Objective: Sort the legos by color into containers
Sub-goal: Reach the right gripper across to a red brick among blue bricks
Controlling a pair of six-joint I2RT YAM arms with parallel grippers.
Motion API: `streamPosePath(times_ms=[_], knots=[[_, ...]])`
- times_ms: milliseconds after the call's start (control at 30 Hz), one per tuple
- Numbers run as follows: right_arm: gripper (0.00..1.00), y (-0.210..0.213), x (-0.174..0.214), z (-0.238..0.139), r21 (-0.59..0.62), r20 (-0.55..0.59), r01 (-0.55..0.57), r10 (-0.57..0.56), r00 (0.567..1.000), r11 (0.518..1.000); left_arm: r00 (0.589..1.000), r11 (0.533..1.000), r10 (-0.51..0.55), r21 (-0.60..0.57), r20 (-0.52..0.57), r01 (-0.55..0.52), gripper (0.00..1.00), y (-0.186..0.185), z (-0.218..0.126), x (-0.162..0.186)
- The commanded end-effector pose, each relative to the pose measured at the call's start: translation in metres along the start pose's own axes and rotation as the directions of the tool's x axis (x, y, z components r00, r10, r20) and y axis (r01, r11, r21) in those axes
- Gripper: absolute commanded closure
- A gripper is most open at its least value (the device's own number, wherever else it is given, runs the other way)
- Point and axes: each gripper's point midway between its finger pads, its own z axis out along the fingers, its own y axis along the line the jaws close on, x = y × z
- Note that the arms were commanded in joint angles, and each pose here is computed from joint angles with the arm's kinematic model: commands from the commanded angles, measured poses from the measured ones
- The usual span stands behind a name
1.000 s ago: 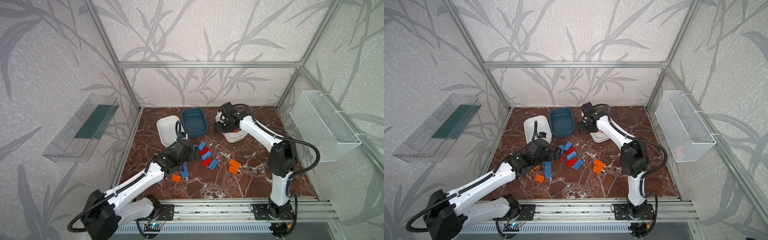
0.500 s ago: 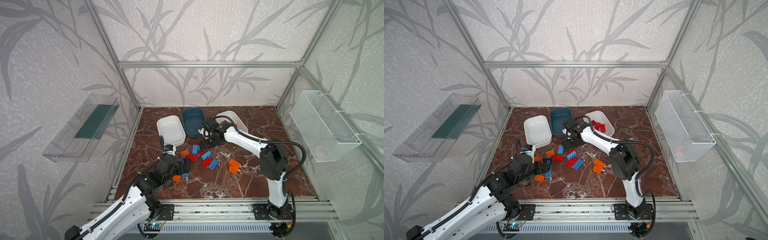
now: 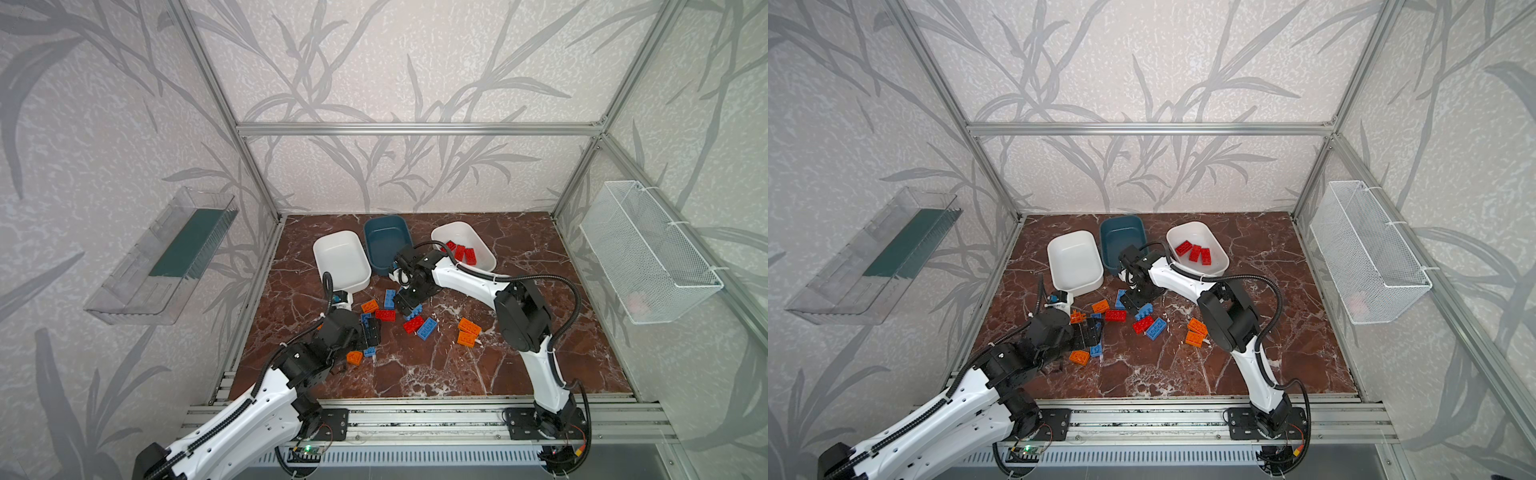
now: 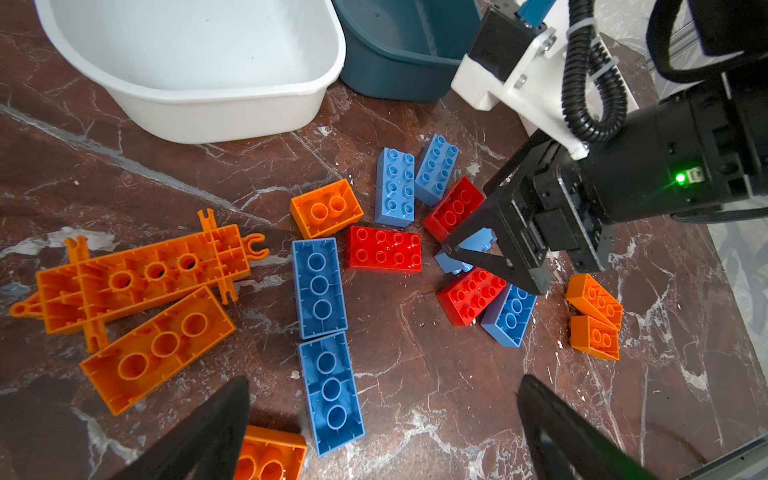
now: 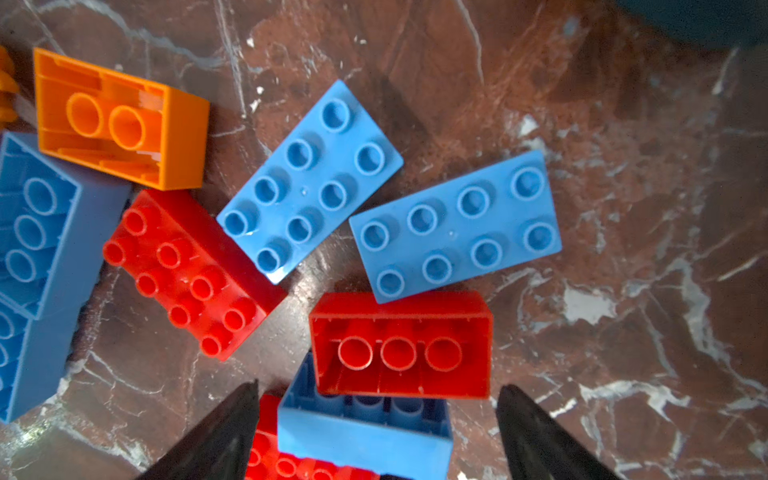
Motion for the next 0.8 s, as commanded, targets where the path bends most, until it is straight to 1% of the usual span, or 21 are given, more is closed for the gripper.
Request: streamPosePath(times_ms=[0, 167, 367, 433, 600, 767], knots=[[0.1, 0.0, -0.002, 0.005, 0.011, -0.023, 0.029, -0.029, 0.999, 1.0, 0.999, 1.0, 0.001, -0.004, 0.038, -0.001, 0.01, -0.002, 0.0, -0.009], [0.1, -0.004, -0.002, 0.015, 0.028, -0.042, 0.037, -0.036, 0.998, 0.999, 0.998, 1.0, 0.006, -0.019, 0.057, -0.005, 0.01, -0.001, 0.0, -0.014], [0.16, -0.008, 0.0, 0.026, 0.041, -0.062, 0.02, -0.018, 0.998, 0.999, 0.998, 0.999, 0.007, -0.033, 0.062, -0.005, 0.01, 0.001, 0.0, -0.015], [0.2, -0.01, 0.0, 0.027, 0.053, -0.063, 0.015, -0.012, 0.998, 0.998, 0.998, 0.999, 0.007, -0.036, 0.065, -0.005, 0.01, 0.001, 0.0, -0.016], [0.39, -0.016, -0.001, 0.021, 0.092, -0.047, 0.004, 0.001, 0.999, 0.996, 0.997, 0.999, 0.012, -0.04, 0.07, -0.009, 0.01, 0.001, 0.0, -0.018], [0.46, -0.021, -0.006, 0.002, 0.136, -0.006, -0.014, 0.015, 1.0, 0.991, 0.997, 0.999, 0.021, -0.042, 0.074, -0.018, 0.01, -0.001, -0.001, -0.021]])
